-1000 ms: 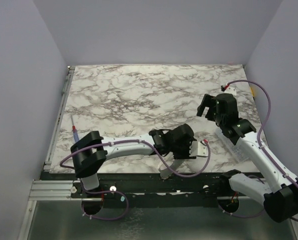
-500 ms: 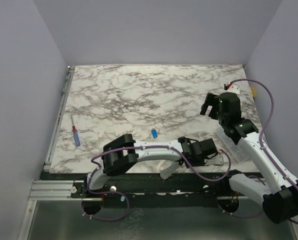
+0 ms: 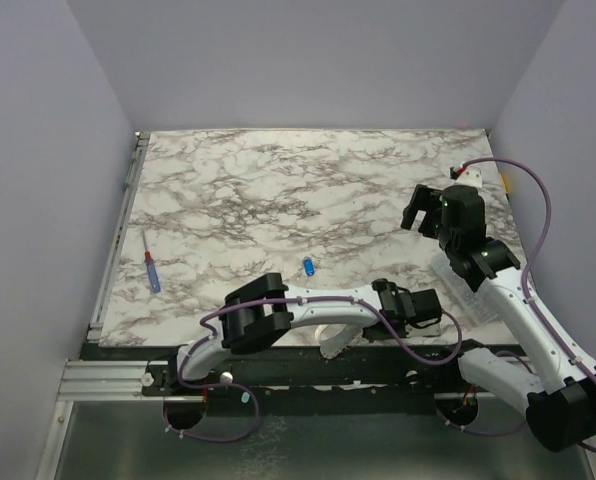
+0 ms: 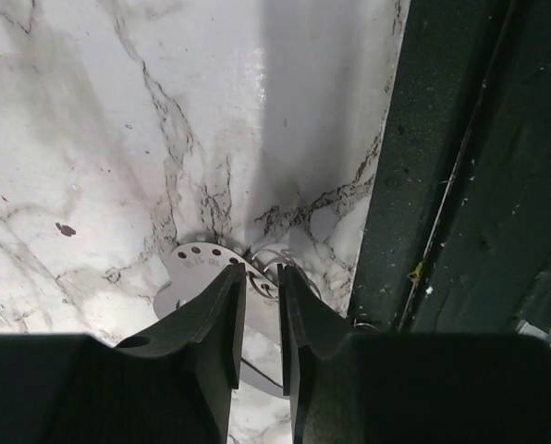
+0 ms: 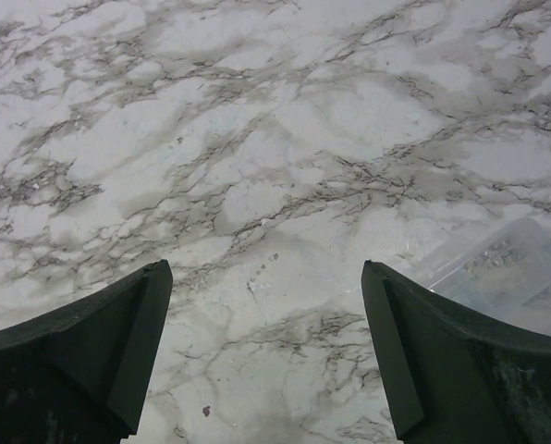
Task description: Put the keys on the keyring
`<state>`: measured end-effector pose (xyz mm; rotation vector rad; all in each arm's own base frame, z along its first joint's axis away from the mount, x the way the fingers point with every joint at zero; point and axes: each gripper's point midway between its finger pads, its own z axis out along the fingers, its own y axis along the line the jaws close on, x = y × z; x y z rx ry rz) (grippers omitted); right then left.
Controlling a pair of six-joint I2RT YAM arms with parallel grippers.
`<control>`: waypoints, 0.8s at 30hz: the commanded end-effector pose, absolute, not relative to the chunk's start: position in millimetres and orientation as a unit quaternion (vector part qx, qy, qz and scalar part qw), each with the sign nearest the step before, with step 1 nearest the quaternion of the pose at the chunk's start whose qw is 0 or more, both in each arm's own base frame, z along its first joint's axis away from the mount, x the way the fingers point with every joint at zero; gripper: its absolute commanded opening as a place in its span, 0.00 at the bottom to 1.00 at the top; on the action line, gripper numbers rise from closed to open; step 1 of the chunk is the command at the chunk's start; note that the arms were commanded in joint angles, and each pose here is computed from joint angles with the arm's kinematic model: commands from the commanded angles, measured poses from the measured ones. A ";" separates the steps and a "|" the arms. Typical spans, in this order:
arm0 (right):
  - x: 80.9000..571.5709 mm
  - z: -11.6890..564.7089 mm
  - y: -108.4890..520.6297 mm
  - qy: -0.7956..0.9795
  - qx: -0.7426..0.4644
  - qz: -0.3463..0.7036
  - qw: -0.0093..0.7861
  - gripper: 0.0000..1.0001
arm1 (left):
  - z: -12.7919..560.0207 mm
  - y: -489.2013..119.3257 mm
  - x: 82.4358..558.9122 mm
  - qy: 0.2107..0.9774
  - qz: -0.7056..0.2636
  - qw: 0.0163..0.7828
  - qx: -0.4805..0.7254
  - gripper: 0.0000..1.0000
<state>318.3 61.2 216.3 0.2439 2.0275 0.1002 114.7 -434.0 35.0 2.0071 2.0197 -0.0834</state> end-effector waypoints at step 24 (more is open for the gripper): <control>318.7 224.7 71.7 0.839 0.085 0.073 0.532 0.94 | 12.5 -420.0 107.8 0.717 0.059 0.096 0.688 0.30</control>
